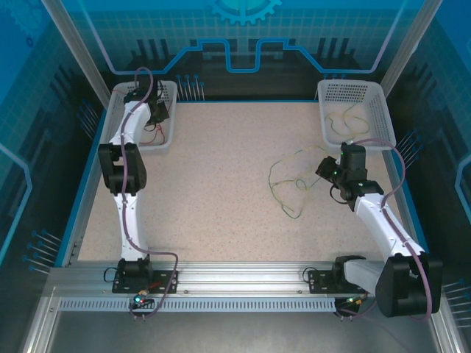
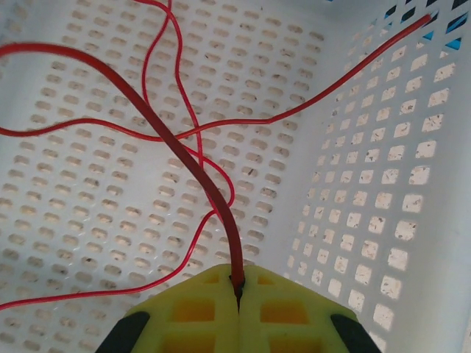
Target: Untangle the cables
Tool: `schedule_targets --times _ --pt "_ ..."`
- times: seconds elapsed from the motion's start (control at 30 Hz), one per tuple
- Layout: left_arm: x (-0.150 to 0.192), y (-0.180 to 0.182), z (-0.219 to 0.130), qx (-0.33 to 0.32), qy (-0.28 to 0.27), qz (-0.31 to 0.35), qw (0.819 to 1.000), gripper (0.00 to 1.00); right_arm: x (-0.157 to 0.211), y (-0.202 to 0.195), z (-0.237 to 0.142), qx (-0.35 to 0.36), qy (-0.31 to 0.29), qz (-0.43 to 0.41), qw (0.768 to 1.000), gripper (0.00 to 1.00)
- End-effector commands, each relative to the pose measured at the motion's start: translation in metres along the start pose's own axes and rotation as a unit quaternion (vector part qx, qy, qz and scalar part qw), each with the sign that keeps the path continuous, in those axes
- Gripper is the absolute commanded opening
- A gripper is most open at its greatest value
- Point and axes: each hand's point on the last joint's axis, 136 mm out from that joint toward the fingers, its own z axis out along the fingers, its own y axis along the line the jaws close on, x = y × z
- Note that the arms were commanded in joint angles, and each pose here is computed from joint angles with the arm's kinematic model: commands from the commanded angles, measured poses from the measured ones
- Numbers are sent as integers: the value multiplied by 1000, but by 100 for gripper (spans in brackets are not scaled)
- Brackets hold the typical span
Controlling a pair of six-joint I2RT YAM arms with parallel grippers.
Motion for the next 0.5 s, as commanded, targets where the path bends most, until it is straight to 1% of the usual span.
schedule_targets --times 0.0,0.27,0.4,0.47 --pt "16 2 15 14 44 -16 999 0 -9 9 -6 -8 -15 -10 1000 0" --pt "29 -1 37 19 67 -19 997 0 -7 11 -1 -14 -11 -8 1000 0" --pt "31 1 45 11 68 -19 997 0 -7 12 -1 -15 -9 -9 1000 0" --pt "30 2 44 9 66 -18 998 0 -7 12 -1 -15 -10 -10 1000 0"
